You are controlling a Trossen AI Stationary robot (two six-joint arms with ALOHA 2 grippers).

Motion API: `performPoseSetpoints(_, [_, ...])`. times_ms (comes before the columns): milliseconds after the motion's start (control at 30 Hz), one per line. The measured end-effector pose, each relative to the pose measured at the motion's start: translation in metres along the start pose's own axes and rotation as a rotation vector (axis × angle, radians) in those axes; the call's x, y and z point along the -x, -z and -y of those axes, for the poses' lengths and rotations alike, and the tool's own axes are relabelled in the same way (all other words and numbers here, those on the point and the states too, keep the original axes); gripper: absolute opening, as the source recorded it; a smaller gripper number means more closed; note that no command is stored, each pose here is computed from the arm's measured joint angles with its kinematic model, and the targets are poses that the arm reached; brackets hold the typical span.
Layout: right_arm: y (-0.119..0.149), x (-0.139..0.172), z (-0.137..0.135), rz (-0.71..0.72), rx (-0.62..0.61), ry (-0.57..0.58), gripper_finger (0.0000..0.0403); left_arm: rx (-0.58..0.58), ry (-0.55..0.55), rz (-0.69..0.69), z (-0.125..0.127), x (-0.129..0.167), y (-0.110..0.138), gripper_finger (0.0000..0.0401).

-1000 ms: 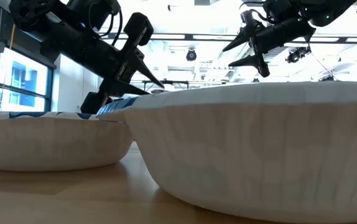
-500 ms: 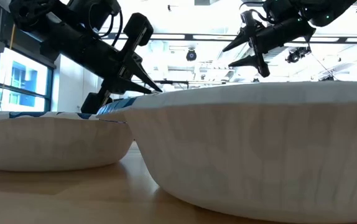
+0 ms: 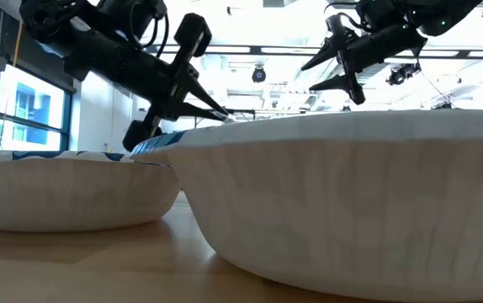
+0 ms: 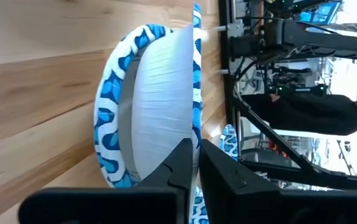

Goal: Nest bowls inside each other
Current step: Stack the white patterned bowl on top of the other white patterned bowls

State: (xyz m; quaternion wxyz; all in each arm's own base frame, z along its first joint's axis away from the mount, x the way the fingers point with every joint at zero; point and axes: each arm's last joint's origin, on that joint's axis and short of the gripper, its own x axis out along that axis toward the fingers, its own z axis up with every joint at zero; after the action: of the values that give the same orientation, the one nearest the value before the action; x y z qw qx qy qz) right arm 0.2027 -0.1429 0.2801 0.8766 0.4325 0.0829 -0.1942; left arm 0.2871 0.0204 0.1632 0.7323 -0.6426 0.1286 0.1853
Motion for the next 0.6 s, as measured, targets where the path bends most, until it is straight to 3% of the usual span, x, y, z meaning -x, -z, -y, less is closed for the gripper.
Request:
performPoseSetpoints(333, [0.0, 0.0, 0.0, 0.001, 0.0, 0.001, 0.0208, -0.017, -0.06, -0.069, -0.005, -0.02, 0.008, 0.0012])
performPoseSetpoints(600, [0.0, 0.0, 0.0, -0.001, -0.001, 0.002, 0.0208, -0.054, -0.045, -0.159, 0.006, -0.05, 0.015, 0.0012])
